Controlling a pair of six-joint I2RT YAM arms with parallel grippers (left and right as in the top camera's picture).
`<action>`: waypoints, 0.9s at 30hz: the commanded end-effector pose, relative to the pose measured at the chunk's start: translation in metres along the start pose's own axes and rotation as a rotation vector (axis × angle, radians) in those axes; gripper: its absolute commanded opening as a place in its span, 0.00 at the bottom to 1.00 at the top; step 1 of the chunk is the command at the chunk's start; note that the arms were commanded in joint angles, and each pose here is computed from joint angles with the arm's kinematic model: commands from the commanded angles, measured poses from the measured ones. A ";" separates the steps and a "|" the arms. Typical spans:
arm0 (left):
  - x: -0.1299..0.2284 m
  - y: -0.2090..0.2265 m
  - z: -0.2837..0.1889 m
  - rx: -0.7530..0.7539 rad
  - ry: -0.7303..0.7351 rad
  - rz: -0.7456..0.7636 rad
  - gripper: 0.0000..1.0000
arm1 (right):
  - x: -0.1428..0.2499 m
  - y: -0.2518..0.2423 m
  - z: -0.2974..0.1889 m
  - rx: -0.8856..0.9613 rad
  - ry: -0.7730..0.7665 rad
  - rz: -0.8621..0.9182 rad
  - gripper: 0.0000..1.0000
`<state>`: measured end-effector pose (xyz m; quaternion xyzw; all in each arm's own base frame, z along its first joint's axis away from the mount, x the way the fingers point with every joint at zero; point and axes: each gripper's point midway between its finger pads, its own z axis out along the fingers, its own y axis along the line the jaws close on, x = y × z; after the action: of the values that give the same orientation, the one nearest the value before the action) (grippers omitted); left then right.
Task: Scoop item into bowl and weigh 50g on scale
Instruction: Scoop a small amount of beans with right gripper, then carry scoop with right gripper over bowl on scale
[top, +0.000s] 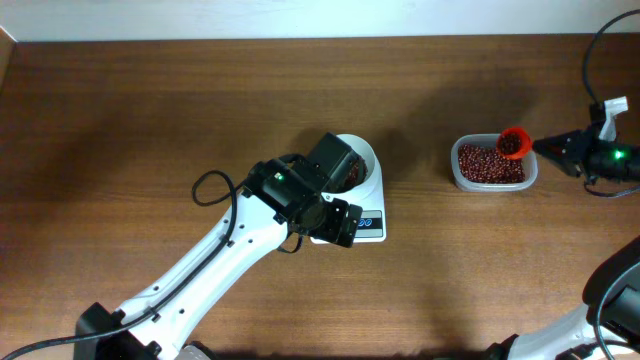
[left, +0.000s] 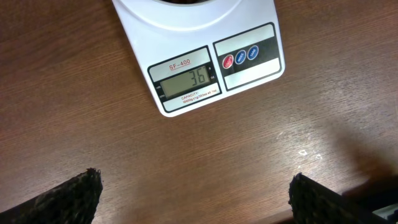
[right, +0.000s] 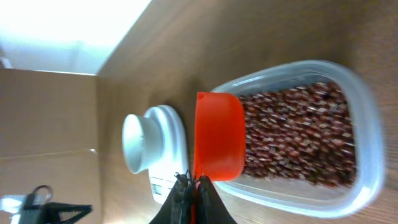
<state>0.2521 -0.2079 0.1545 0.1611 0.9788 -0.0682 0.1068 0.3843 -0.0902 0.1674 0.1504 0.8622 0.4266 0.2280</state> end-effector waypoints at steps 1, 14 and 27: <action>0.001 -0.001 -0.005 0.012 -0.012 0.010 0.99 | -0.007 0.021 -0.003 -0.116 -0.029 -0.017 0.04; 0.001 -0.001 -0.005 0.012 -0.012 0.010 0.99 | 0.022 0.067 0.048 -0.184 0.132 -0.077 0.04; 0.001 -0.001 -0.005 0.012 -0.012 0.010 0.99 | 0.119 0.181 0.167 -0.312 0.458 -0.354 0.04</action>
<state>0.2521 -0.2079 0.1545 0.1611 0.9788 -0.0682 0.1068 0.3788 0.1592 0.1865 -0.1166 0.8367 0.5224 0.1160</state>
